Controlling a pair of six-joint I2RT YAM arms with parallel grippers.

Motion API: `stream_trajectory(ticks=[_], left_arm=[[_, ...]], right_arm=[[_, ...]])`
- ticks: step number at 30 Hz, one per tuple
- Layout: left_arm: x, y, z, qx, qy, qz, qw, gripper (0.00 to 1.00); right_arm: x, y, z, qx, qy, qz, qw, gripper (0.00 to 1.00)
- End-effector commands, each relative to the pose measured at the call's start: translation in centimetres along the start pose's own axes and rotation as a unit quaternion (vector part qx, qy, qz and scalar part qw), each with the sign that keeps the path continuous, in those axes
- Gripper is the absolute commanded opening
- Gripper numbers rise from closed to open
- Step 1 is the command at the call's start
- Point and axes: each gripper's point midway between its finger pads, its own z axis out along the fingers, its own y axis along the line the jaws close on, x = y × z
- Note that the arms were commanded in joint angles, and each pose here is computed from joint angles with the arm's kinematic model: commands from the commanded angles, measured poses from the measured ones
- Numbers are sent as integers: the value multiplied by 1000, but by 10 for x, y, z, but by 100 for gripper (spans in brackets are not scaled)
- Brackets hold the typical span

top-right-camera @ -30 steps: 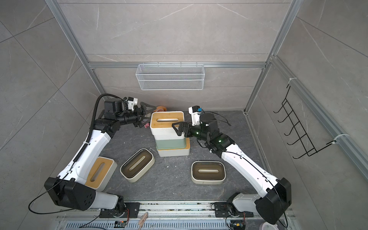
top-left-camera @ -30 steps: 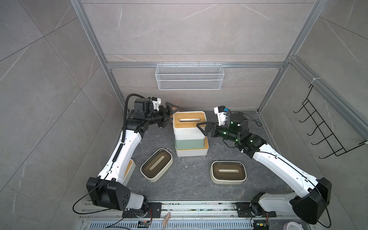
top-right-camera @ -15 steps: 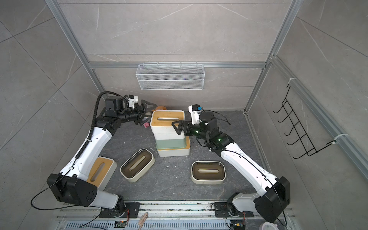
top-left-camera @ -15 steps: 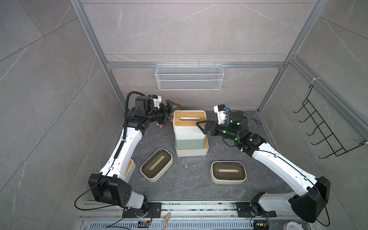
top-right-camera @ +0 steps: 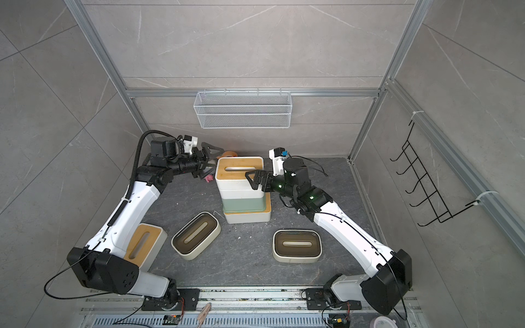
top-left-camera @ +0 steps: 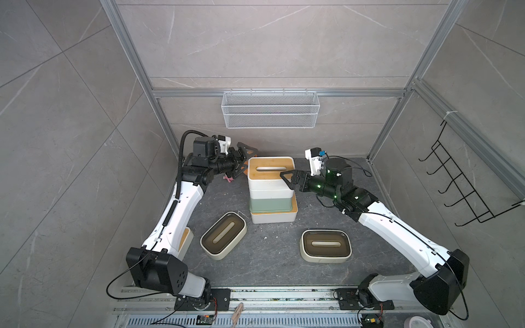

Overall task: Stack the tissue boxes
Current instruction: Adjust the tissue box on the tissue box.

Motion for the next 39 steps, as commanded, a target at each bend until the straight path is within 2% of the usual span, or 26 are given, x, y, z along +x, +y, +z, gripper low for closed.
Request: stream_trajectory(ticks=[1, 6, 14, 21, 25, 30, 35, 39], left_arm=[[7, -23, -7, 26, 2, 30, 999, 97], [5, -23, -14, 5, -13, 45, 999, 97], [4, -29, -59, -65, -74, 116, 988, 98], [39, 21, -129, -192, -142, 135, 962, 98], [73, 83, -179, -310, -180, 83, 930, 99], [121, 164, -193, -399, -162, -10, 902, 100], [120, 210, -197, -440, -193, -56, 875, 99], [109, 243, -192, -437, -195, -126, 869, 100]], right_arm=[[-5, 10, -1, -12, -11, -1, 1000, 100], [-14, 8, -11, 2, -32, -6, 999, 100], [-35, 18, -37, 17, -61, -30, 998, 100], [-35, 18, -71, 35, -74, -50, 995, 100], [-18, 21, -84, 21, -57, -57, 997, 100], [5, 15, -91, 6, -43, -46, 998, 100], [25, 12, -92, -7, -24, -34, 999, 100], [40, 3, -93, -2, -12, -23, 1000, 100]])
